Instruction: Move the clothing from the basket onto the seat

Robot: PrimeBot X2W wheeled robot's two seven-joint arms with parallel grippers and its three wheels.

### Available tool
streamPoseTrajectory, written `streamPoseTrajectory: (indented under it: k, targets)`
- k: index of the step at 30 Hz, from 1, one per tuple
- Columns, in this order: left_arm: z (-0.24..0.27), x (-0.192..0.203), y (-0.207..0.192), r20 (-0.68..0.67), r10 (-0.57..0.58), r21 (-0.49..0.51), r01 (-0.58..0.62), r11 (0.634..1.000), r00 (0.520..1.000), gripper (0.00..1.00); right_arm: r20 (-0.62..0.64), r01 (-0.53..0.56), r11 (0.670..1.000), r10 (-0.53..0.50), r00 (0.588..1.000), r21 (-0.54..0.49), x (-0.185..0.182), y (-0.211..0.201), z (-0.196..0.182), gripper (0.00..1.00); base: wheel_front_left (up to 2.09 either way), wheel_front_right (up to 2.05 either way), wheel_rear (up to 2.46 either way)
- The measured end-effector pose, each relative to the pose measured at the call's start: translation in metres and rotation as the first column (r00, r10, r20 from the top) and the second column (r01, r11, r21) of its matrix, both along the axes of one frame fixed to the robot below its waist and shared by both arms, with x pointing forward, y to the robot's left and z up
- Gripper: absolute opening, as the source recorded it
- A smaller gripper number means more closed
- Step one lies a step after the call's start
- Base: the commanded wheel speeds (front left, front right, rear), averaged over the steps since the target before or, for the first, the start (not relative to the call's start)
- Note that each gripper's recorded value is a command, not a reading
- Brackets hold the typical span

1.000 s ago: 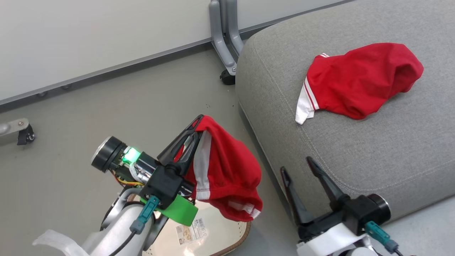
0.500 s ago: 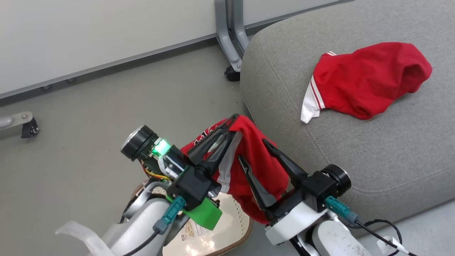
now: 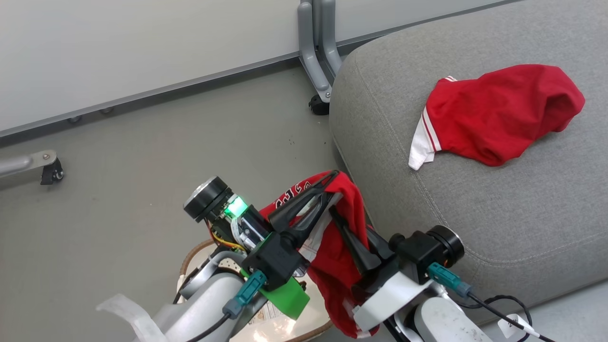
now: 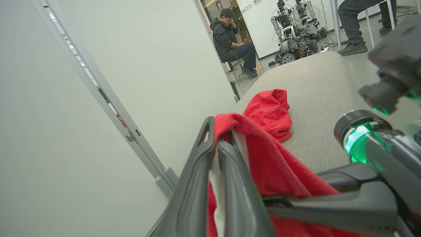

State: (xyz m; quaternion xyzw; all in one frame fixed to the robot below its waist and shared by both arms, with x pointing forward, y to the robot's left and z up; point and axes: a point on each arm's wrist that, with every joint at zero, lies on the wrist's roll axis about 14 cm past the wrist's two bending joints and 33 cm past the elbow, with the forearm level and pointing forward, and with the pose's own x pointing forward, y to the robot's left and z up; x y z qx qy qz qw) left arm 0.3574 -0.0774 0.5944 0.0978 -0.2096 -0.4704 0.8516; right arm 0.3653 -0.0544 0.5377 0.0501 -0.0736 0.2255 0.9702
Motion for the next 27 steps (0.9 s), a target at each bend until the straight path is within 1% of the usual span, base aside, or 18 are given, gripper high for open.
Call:
streamPoseTrajectory:
  k: [9, 10, 11, 12, 16, 21, 27]
  targets:
    - [-0.016, -0.002, 0.0, -0.064, -0.003, 0.014, 0.004, 1.0, 0.998, 0.0, 0.003, 0.044, 0.999, -0.044, 0.999, 0.004, 0.001, -0.013, 0.0, 0.0, 0.0, 0.0, 0.0]
    - [-0.019, -0.001, 0.001, -0.07, 0.0, 0.019, 0.001, 1.0, 0.998, 0.28, 0.003, 0.048, 0.999, -0.048, 0.999, 0.002, 0.001, -0.014, 0.0, 0.0, 0.0, 0.0, 0.0]
    - [-0.021, -0.001, 0.002, -0.077, 0.001, 0.021, 0.001, 1.0, 0.997, 0.89, 0.0, 0.052, 0.999, -0.052, 0.999, 0.003, 0.001, -0.015, -0.001, 0.0, 0.0, 0.0, 0.0]
    - [-0.021, -0.001, 0.002, -0.08, 0.001, 0.021, 0.001, 1.0, 0.997, 1.0, -0.003, 0.054, 0.999, -0.054, 0.999, 0.003, 0.001, -0.016, -0.002, 0.0, 0.0, 0.0, 0.0]
    - [-0.024, 0.001, 0.004, -0.107, 0.003, 0.013, -0.002, 1.0, 0.994, 1.0, -0.001, 0.056, 0.998, -0.056, 0.998, 0.0, 0.002, -0.017, -0.002, 0.0, 0.0, 0.0, 0.0]
    - [-0.035, 0.002, 0.005, -0.173, 0.001, 0.007, 0.0, 1.0, 0.985, 1.0, 0.004, 0.06, 0.998, -0.06, 0.998, 0.0, 0.003, -0.018, 0.0, 0.0, 0.0, 0.0, 0.0]
    - [-0.039, 0.004, 0.006, -0.195, -0.001, 0.011, 0.003, 1.0, 0.981, 1.0, 0.008, 0.07, 0.998, -0.07, 0.998, 0.001, 0.004, -0.021, 0.001, 0.0, 0.0, 0.0, 0.0]
